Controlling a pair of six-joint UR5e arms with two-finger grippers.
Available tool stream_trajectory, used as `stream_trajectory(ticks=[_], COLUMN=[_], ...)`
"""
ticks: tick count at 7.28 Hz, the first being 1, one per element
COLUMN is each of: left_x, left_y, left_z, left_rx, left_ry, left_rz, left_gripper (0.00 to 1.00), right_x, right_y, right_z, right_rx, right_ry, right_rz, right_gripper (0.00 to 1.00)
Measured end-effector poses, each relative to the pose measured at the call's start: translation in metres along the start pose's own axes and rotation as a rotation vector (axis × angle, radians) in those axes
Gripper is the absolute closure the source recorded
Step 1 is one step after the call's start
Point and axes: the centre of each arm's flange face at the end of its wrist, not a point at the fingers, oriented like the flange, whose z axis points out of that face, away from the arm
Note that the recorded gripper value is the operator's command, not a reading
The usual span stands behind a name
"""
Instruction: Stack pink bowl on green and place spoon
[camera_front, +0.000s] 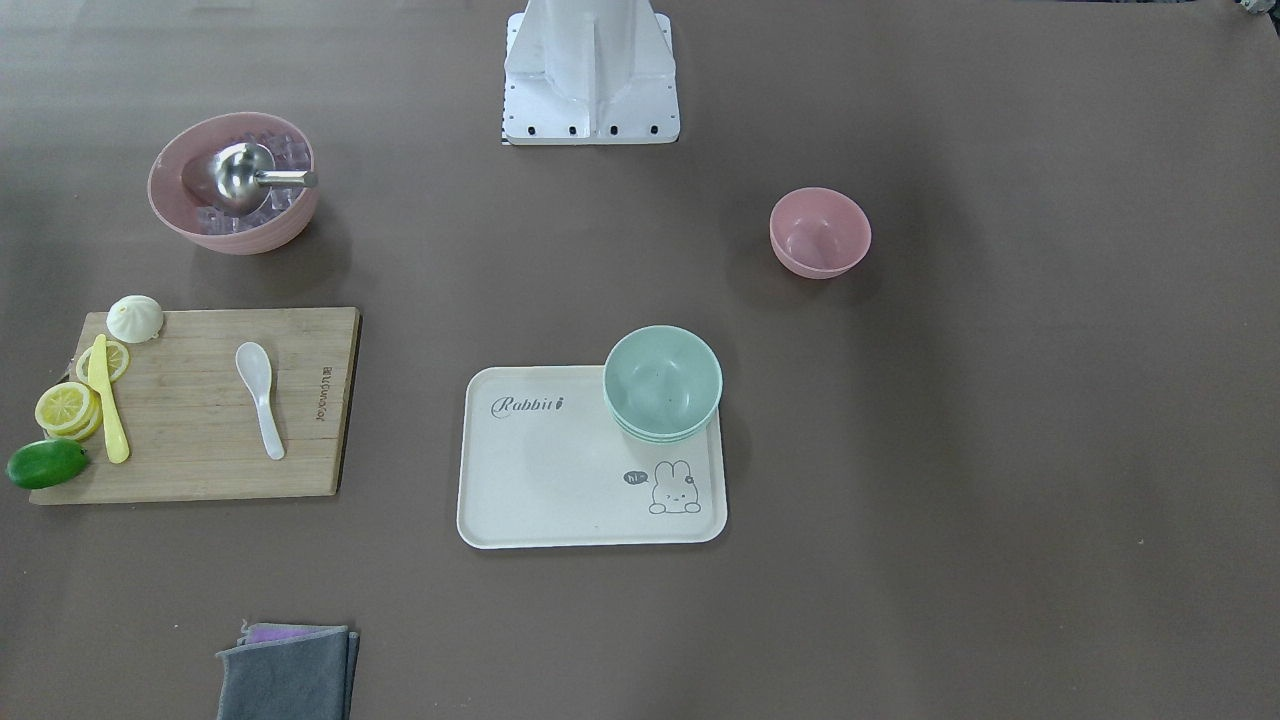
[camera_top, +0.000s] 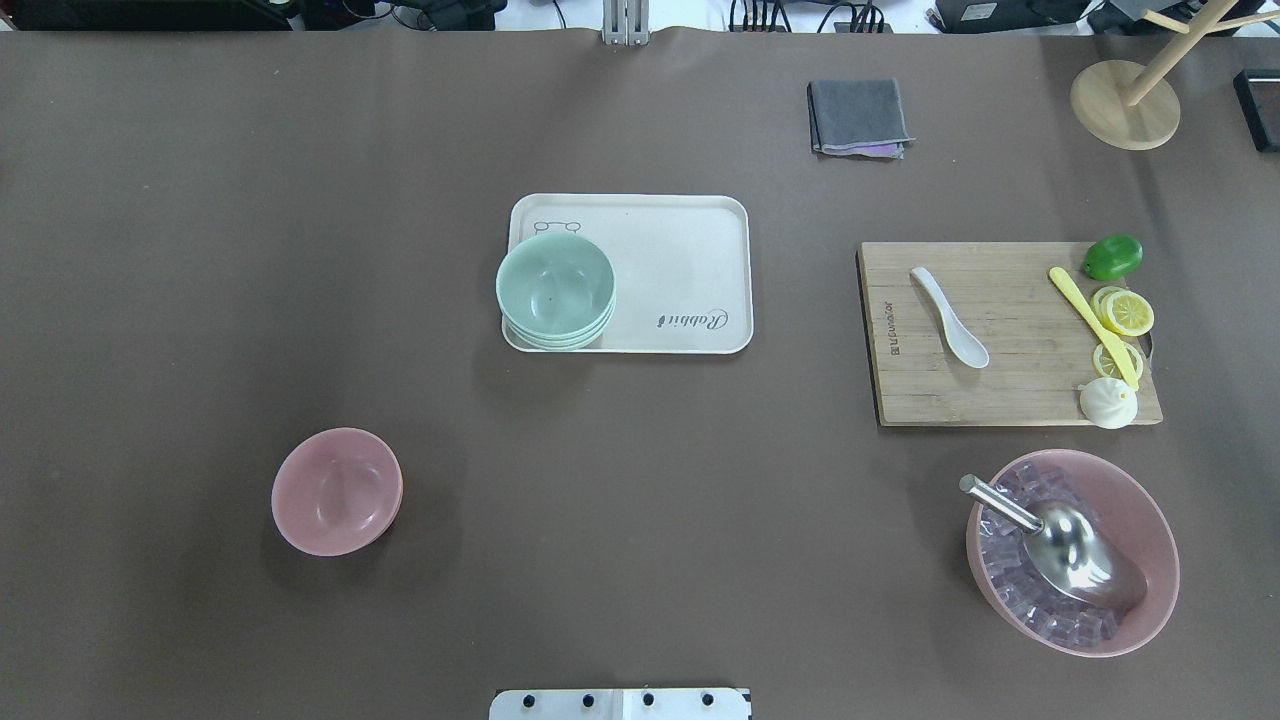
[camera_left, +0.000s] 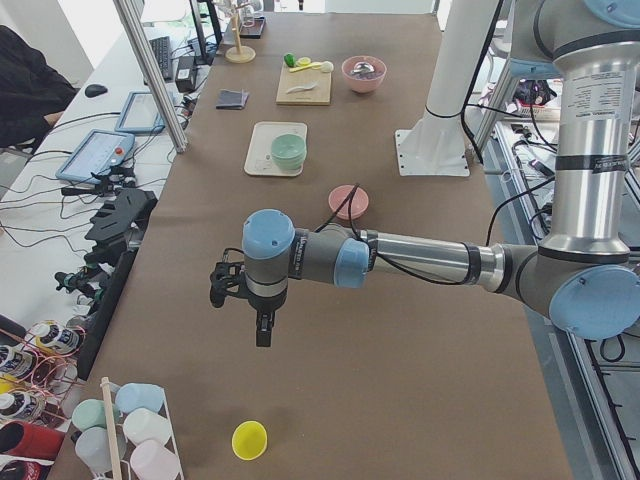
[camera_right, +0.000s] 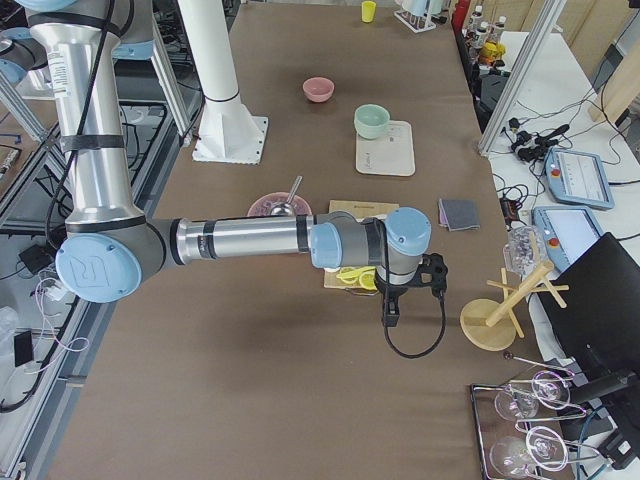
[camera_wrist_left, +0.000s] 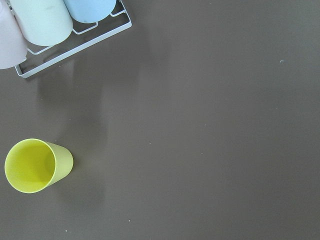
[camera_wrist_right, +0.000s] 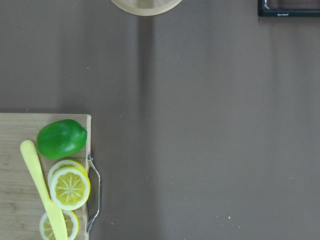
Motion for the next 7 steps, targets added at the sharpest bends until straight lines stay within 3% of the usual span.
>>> stream_trajectory(ticks=[7], left_x=[-0.0009], left_y=[0.0001], left_z=[0.001], left_rx=[-0.002], left_ry=[-0.001], left_rz=[-0.01], left_gripper=[0.02], right_x=[-0.0028], right_y=[0.0001], right_z=[-0.0006], right_rx=[0.002], right_ry=[-0.018], right_rz=[0.007], right_gripper=[0.0])
